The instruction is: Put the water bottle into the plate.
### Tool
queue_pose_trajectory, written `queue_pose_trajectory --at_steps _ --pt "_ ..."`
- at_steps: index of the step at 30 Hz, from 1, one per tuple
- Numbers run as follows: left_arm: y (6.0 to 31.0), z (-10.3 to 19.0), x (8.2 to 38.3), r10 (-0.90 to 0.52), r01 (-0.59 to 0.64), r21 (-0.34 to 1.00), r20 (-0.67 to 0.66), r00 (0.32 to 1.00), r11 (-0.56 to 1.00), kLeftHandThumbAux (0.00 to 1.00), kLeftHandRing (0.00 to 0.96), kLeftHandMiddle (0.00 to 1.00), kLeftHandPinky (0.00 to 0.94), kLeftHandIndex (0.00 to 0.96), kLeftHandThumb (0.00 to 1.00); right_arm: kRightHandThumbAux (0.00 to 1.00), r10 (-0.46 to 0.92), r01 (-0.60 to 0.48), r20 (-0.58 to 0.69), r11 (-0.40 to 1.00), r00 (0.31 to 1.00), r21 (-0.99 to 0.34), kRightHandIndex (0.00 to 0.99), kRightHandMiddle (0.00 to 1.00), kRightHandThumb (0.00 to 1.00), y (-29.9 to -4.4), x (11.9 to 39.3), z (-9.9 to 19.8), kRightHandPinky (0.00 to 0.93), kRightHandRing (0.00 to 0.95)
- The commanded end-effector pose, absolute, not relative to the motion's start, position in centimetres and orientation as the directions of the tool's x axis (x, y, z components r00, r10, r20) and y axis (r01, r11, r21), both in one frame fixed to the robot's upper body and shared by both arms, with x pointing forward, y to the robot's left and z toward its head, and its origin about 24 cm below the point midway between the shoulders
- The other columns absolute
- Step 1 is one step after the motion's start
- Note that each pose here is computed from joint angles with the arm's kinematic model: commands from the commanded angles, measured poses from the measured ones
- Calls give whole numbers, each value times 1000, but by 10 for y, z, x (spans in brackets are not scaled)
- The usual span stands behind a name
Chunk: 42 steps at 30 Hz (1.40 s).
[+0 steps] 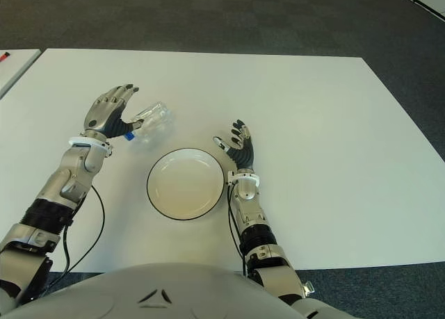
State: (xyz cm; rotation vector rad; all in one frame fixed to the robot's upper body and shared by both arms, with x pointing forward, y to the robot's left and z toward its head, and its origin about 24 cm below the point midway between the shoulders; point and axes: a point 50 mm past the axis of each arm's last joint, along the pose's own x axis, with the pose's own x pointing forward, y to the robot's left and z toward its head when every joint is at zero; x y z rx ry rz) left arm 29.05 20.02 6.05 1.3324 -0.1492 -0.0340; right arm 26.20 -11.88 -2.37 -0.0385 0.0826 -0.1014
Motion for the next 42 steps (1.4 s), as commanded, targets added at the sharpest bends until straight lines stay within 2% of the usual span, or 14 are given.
queue_pose_trajectory --at_steps 1,12,21,42 --pt "199 57 292 -99 -41 964 69 993 263 653 0 0 24 0 339 723 -106 102 -175 994 979 -28 114 182 517 -113 251 -40 221 182" --pt "197 58 295 -67 -25 948 49 997 316 649 0 0 68 0 442 724 -100 96 -177 995 979 -31 114 181 517 -113 251 -41 223 182" --pt "197 57 304 -32 -12 941 24 999 337 635 7 7 98 0 486 730 -97 92 -173 995 980 -37 112 182 502 -113 251 -41 215 180" --pt "197 49 325 -22 49 956 -44 999 289 616 42 36 124 0 461 743 -96 92 -168 995 981 -32 113 174 519 -111 249 -41 211 168"
